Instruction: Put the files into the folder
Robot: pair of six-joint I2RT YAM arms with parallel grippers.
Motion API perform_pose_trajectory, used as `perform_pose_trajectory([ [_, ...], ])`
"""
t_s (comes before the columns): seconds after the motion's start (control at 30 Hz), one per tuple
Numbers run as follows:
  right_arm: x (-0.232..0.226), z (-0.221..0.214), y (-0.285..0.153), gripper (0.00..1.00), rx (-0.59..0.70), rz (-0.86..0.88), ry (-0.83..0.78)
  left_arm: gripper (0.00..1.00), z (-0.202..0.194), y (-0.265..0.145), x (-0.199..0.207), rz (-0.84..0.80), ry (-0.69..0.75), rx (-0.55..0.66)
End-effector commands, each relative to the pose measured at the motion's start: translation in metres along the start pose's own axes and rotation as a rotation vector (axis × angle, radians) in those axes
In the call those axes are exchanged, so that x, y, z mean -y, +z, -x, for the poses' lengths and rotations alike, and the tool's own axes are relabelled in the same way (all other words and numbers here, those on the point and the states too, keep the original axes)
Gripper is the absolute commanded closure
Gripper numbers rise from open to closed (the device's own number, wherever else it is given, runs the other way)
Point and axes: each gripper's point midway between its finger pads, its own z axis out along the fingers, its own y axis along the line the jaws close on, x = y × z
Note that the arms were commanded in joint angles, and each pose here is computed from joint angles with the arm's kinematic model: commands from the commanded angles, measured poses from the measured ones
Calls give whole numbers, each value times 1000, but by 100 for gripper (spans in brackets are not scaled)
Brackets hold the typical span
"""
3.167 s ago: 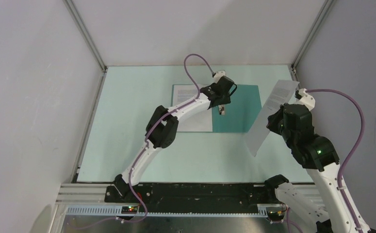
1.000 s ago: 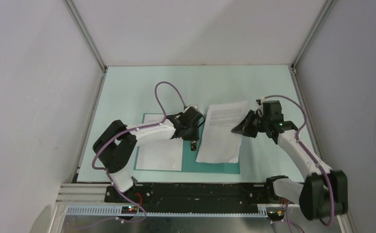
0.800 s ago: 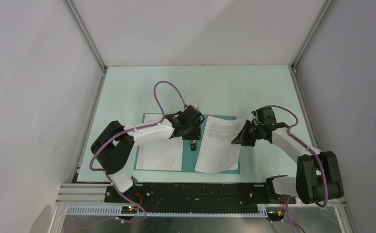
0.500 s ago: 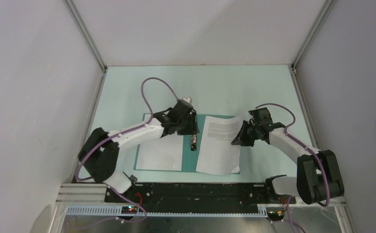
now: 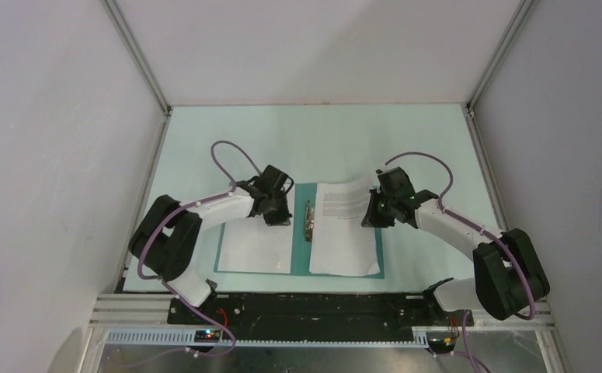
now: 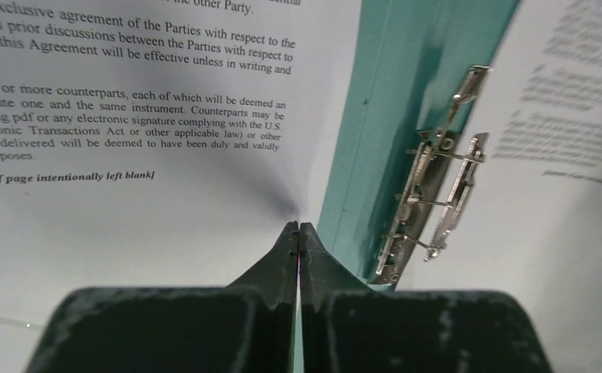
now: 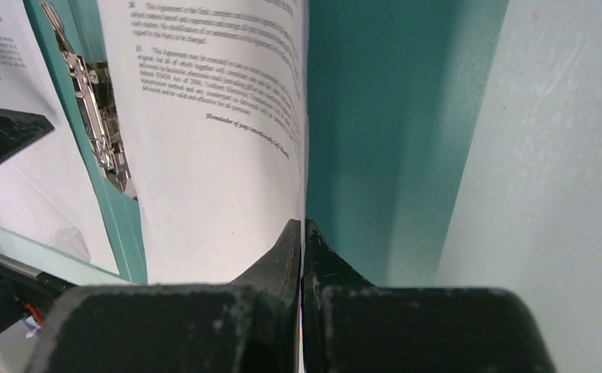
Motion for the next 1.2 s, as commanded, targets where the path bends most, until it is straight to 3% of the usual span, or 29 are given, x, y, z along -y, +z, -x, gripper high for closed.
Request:
perform_pose_trajectory([
  [0.0,-5,26,-5,100,92,-25,-66,100,-10,10,-3,9,-6,-44],
  [0.27,-25,31,6,100,54,42,-65,100,-15,17,-7,22,-3,-74],
  [0.53,-19,41,4,100,68,-31,-78,100,-20,20,-10,30,6,-94],
  [0.63,2,49,-3,100,75,-103,-23,100,-20,20,-11,29,8,-91],
  [1.17,29,72,1,100,117,-99,323,100,-20,21,-9,25,11,-97],
])
